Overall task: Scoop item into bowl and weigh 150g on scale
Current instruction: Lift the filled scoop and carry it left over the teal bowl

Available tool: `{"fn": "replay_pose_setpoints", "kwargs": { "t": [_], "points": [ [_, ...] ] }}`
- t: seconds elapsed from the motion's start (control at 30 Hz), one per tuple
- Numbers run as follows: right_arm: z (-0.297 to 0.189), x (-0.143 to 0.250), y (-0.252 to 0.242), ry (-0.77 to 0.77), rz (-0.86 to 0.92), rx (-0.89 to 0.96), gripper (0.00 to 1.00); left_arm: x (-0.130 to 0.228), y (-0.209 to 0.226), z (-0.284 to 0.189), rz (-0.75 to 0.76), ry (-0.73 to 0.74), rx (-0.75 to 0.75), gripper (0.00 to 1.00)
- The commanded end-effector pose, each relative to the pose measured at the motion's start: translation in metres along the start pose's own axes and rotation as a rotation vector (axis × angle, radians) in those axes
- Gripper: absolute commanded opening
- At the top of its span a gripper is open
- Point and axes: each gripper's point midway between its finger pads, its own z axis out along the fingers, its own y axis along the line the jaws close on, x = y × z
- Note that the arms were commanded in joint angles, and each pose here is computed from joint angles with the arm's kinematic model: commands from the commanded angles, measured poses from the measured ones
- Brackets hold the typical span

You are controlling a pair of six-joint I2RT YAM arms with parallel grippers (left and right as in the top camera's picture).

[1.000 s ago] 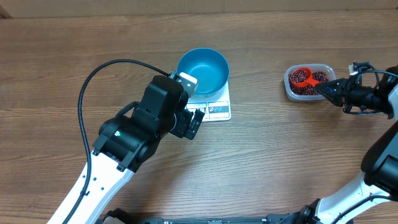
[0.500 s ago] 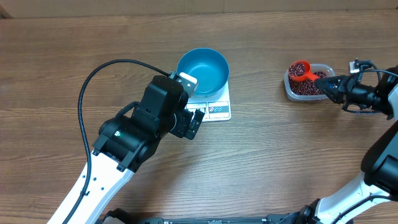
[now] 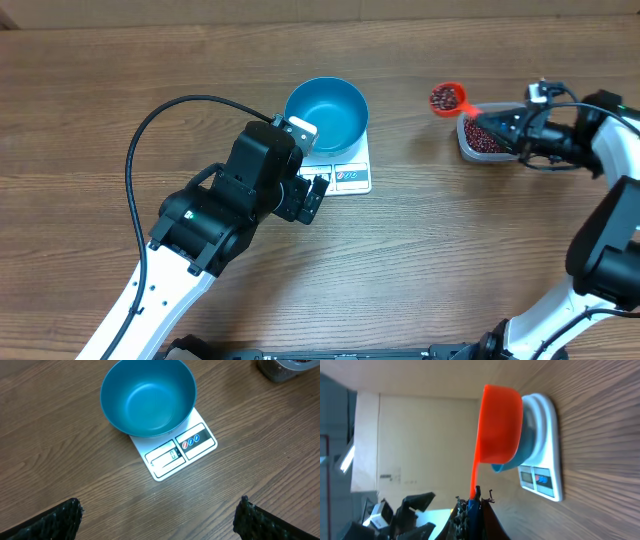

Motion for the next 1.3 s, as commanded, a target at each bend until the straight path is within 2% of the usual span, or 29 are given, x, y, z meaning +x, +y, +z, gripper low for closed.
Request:
{"fn": "replay_pose_setpoints", "kwargs": {
  "t": [0.0, 0.2, 0.4, 0.57, 0.8, 1.0, 1.27],
  "points": [
    [0.017, -0.003, 0.023, 0.037, -0.042, -0.058, 0.04, -0.005, 0.0, -0.002, 0.014, -0.013, 0.009, 1.0],
    [0.053, 0.004, 0.049, 0.135, -0.093, -0.059, 0.04, -0.005, 0.0, -0.002, 0.014, -0.013, 0.009, 1.0],
    [0.093, 0.006, 0.052, 0.198, -0.096, 0.057, 0.04, -0.005, 0.0, -0.002, 0.014, -0.013, 0.009, 1.0],
    [0.122, 0.009, 0.057, 0.228, -0.166, 0.083, 0.04, -0.005, 0.0, -0.002, 0.014, -0.013, 0.009, 1.0],
    [0.15, 0.019, 0.035, 0.248, -0.247, 0.251, 0.04, -0.005, 0.0, -0.002, 0.014, -0.013, 0.009, 1.0],
    [0.176, 0.025, 0.03, 0.257, -0.36, 0.319, 0.04, -0.005, 0.0, -0.002, 0.014, -0.013, 0.009, 1.0],
    [0.19, 0.024, 0.008, 0.252, -0.53, 0.493, 0.04, -0.005, 0.0, -0.002, 0.014, -0.013, 0.009, 1.0]
  ]
}}
